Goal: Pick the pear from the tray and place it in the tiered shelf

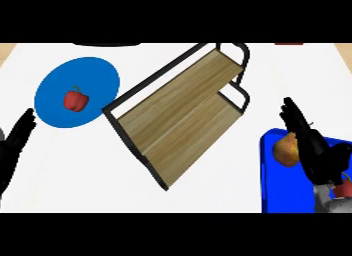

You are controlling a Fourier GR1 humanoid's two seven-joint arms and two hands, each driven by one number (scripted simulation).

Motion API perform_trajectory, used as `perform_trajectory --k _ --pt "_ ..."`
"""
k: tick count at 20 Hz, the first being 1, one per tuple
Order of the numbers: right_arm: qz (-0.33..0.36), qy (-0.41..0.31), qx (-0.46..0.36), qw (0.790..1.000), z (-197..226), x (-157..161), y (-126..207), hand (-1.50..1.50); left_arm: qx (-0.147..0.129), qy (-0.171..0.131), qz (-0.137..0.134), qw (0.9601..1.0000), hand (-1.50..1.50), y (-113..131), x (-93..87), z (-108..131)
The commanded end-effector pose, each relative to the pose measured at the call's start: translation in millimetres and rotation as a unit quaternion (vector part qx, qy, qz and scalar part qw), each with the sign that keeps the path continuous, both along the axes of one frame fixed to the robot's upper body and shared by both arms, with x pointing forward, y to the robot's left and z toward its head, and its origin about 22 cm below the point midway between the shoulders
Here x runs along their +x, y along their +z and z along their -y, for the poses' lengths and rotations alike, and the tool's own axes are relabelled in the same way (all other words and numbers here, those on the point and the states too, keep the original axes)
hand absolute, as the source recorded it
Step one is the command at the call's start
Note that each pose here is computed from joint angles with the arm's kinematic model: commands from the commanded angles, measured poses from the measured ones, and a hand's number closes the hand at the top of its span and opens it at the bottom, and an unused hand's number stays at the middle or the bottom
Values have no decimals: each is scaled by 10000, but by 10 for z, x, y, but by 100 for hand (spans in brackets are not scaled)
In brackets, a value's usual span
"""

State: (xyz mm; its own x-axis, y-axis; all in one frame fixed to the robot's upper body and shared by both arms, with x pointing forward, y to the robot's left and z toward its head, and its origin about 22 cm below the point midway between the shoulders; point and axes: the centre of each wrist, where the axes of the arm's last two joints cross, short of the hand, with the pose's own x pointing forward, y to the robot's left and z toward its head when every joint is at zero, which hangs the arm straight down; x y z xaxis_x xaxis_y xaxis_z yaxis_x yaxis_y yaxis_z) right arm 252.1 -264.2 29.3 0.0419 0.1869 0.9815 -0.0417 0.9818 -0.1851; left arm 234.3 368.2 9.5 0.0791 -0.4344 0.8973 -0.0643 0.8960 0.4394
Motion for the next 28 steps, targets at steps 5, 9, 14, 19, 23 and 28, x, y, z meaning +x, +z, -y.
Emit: perform_trajectory --k 5,9,14,19,23,28 --pt "1503 -2775 -1119 9423 862 -155 622 150 -1353 982 -1173 9789 0 -467 -225 139" --pt "-367 -4574 -1438 8768 1407 -647 152 150 -1988 1069 -1648 9602 0 -613 -358 297" --pt "88 -4456 -1108 8883 952 -1119 380 -150 -2231 858 -1739 9553 0 -565 -94 569" --pt "-113 -3473 -1346 9280 754 -1442 778 -150 -2124 715 -1757 9586 0 -408 -67 586" --pt "-396 -3035 -1402 9416 582 -1531 1226 -150 -2080 686 -1762 9597 0 -479 51 536" --pt "-1021 -2886 -1804 9347 405 -1511 1565 -150 -2083 588 -1713 9612 0 -409 92 720"
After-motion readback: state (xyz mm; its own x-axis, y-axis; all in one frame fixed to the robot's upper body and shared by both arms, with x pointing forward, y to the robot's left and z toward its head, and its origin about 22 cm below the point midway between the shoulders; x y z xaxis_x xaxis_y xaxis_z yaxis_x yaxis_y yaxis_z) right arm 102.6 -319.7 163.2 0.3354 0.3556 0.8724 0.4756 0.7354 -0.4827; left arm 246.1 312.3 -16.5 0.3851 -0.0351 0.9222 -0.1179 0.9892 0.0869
